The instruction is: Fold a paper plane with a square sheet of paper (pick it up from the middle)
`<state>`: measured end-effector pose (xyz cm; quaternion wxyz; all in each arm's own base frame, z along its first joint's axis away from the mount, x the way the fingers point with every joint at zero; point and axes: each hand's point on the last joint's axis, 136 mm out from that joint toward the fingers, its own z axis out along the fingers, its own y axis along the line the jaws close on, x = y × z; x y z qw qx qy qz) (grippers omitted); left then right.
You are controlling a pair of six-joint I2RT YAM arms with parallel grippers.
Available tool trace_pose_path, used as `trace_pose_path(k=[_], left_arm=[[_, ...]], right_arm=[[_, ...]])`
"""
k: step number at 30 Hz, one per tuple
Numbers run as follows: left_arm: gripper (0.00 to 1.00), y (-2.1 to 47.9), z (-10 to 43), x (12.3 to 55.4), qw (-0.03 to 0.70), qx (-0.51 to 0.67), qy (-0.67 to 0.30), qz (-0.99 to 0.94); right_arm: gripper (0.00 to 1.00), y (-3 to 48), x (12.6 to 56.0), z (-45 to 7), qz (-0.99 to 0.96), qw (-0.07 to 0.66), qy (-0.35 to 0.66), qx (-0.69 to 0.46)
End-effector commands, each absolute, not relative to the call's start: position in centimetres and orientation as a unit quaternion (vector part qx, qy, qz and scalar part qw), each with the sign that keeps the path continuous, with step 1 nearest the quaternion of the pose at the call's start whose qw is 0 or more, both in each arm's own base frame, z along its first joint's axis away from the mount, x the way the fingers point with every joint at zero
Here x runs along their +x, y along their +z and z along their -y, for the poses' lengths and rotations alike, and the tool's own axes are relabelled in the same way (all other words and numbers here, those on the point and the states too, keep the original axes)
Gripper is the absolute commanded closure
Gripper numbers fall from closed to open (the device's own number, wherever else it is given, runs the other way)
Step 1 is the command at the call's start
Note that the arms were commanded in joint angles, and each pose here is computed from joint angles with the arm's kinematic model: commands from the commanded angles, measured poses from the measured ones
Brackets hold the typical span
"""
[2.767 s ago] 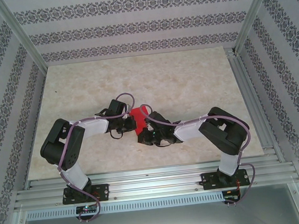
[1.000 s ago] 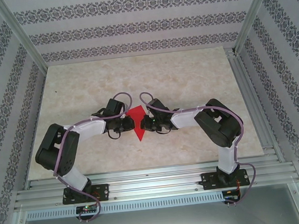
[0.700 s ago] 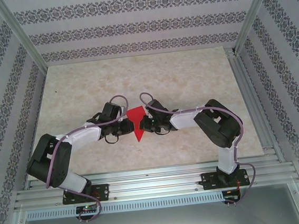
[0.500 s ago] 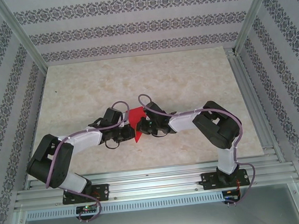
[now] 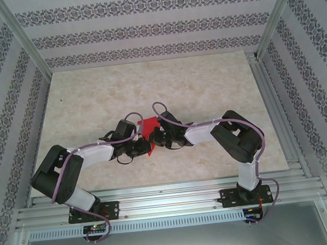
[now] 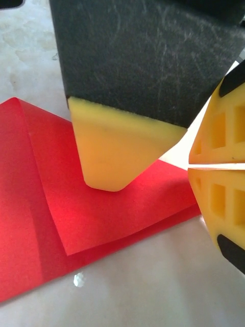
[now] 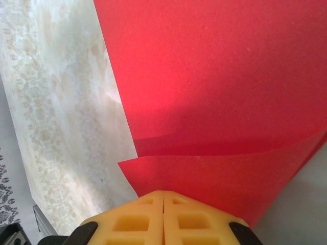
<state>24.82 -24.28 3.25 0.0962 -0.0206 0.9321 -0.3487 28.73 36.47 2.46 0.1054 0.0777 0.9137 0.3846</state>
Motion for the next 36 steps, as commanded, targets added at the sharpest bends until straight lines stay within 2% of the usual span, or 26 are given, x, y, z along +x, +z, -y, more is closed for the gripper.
trace_pose_path(k=[1,11,17,27,36], left_arm=[[0.88,2.9,25.0,24.8,0.098,-0.017,-0.357,-0.929],[0.93,-0.4,22.1,24.4,0.092,-0.040,-0.268,-0.958],[0.94,-1.3,21.5,23.9,0.084,-0.047,-0.254,-0.963],[0.95,-1.7,20.8,23.5,0.080,-0.063,-0.240,-0.965],[0.95,-1.9,20.6,23.1,0.073,-0.064,-0.235,-0.967]], right_arm=[[0.92,2.0,29.1,-36.3,-0.911,0.109,0.387,0.087],[0.90,4.7,30.0,-35.4,-0.905,0.142,0.396,0.057],[0.88,5.2,30.1,-33.0,-0.920,0.172,0.351,0.017],[0.89,3.1,29.2,-33.7,-0.933,0.138,0.331,-0.034],[0.89,2.3,30.9,-33.9,-0.935,0.135,0.325,-0.030]])
